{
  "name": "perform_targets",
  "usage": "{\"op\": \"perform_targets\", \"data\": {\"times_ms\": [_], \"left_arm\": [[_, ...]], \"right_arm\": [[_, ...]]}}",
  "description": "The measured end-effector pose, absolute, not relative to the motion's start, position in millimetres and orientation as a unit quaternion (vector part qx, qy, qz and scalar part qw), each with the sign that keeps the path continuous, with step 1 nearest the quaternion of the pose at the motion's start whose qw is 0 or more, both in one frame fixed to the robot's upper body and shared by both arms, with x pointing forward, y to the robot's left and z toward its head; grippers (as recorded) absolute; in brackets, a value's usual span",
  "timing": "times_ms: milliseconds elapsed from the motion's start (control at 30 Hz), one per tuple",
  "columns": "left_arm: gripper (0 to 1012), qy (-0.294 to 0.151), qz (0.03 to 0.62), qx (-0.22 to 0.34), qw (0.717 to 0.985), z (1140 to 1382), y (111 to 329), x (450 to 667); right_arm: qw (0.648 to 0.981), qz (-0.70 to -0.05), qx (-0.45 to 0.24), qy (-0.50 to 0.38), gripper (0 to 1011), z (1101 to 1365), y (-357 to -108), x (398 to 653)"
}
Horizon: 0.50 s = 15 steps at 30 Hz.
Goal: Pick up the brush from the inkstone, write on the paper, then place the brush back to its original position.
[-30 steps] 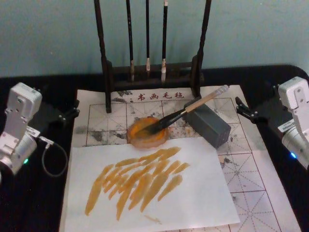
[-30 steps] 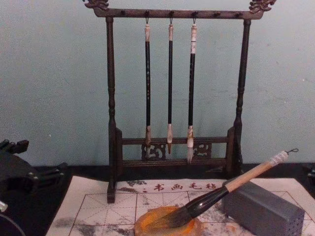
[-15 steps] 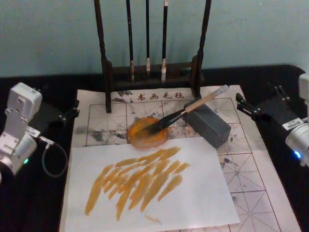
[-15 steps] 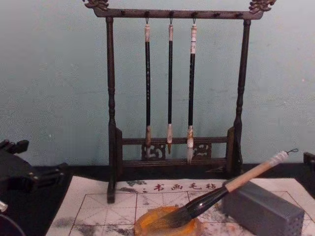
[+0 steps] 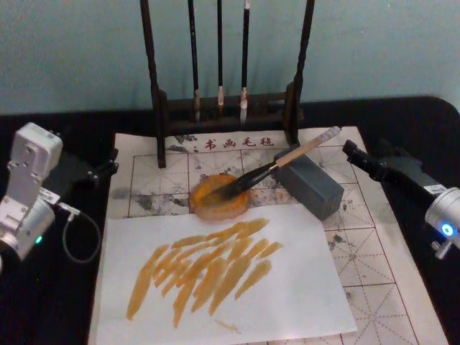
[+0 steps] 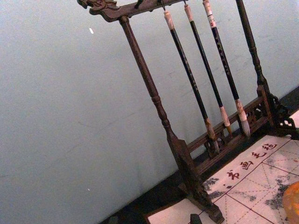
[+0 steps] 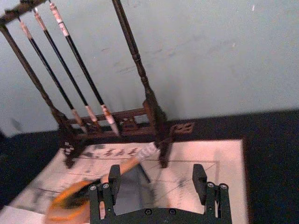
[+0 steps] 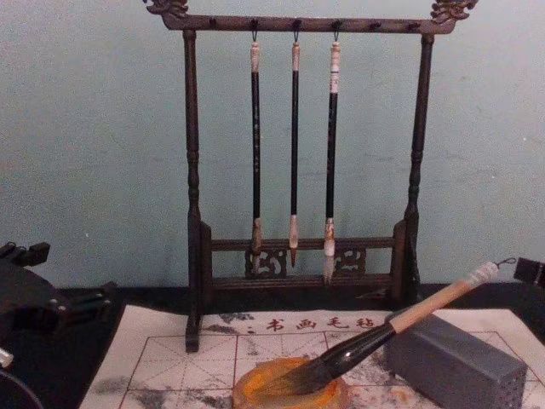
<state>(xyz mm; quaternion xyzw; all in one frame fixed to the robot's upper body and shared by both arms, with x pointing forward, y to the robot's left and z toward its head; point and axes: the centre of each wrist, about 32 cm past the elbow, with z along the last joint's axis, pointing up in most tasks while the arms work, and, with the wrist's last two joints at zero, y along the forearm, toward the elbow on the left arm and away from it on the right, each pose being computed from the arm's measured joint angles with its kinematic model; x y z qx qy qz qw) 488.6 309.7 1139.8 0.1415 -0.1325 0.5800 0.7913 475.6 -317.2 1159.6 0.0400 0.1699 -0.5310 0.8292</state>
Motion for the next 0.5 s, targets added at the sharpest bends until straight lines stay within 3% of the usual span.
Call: {"op": "perform_targets", "data": {"times_ms": [500], "left_arm": [[1001, -0.132, 0.58, 0.141, 0.791, 1140, 310, 489]], "right_arm": [[0.799, -0.47, 0.116, 0.357, 1000, 1154, -318, 493]]}}
